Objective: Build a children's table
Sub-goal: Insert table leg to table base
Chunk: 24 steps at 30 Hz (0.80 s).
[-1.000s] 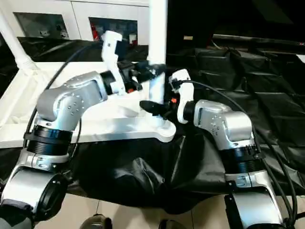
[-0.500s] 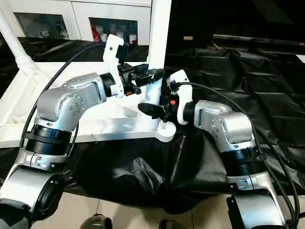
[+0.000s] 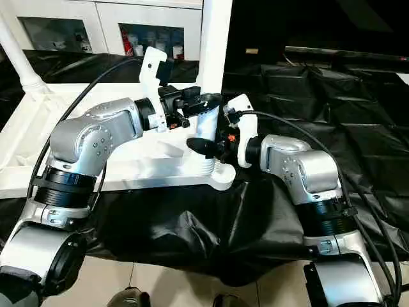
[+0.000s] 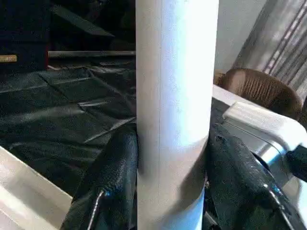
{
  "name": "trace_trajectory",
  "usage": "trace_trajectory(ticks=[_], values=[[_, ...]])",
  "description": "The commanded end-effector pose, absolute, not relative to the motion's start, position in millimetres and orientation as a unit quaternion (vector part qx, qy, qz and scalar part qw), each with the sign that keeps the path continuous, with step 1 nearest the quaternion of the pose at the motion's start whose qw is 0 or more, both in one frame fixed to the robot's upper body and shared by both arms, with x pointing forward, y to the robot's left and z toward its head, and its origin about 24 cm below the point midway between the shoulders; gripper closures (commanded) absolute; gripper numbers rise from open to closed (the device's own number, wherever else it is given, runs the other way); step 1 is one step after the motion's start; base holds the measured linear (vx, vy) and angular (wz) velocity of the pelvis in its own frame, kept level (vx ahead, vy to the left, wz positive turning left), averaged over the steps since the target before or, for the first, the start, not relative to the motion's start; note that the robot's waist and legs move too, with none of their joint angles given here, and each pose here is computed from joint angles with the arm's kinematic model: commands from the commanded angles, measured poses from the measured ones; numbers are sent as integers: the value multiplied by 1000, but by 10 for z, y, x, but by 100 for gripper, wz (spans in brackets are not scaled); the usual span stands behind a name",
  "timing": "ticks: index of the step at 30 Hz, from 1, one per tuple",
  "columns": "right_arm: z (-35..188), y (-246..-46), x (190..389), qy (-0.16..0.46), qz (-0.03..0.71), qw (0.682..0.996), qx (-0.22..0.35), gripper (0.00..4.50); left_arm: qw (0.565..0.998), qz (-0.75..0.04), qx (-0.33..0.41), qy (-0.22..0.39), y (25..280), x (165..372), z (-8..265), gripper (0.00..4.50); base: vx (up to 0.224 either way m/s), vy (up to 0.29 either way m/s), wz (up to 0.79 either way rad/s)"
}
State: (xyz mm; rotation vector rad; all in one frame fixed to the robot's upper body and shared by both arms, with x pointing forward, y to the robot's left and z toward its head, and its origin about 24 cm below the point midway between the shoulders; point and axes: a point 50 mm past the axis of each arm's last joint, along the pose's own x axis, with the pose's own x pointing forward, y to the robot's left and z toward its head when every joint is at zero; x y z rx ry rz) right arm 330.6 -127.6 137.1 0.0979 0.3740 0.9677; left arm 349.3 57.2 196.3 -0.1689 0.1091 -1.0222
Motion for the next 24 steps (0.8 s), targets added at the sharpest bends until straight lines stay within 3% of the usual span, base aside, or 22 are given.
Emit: trace_trajectory(ticks=[1, 8, 9, 11, 18, 20, 24], values=[[1379, -1316, 3304, 177, 460, 868, 54, 254, 862, -500, -73, 36, 532, 3478, 2068, 265, 0, 0, 0], [1383, -1324, 3310, 174, 458, 870, 54, 259, 864, -495, -87, 37, 536, 3500, 2065, 265, 0, 0, 0], [1385, -1325, 3312, 173, 457, 871, 54, 259, 863, -495, -93, 37, 541, 3503, 2068, 195, 0, 0, 0], [1398, -1326, 3317, 167, 455, 873, 56, 259, 862, -496, -98, 33, 549, 3510, 2082, 193, 0, 0, 0], [1440, -1336, 3328, 141, 443, 881, 88, 259, 870, -469, -140, -60, 553, 3565, 2239, 148, 0, 0, 0], [1459, -1383, 3352, 120, 415, 895, 112, 259, 862, -447, -214, -108, 614, 3603, 2376, 148, 0, 0, 0], [1428, -1476, 3380, 102, 375, 915, 109, 259, 854, -453, -229, -112, 676, 3620, 2366, 148, 0, 0, 0]])
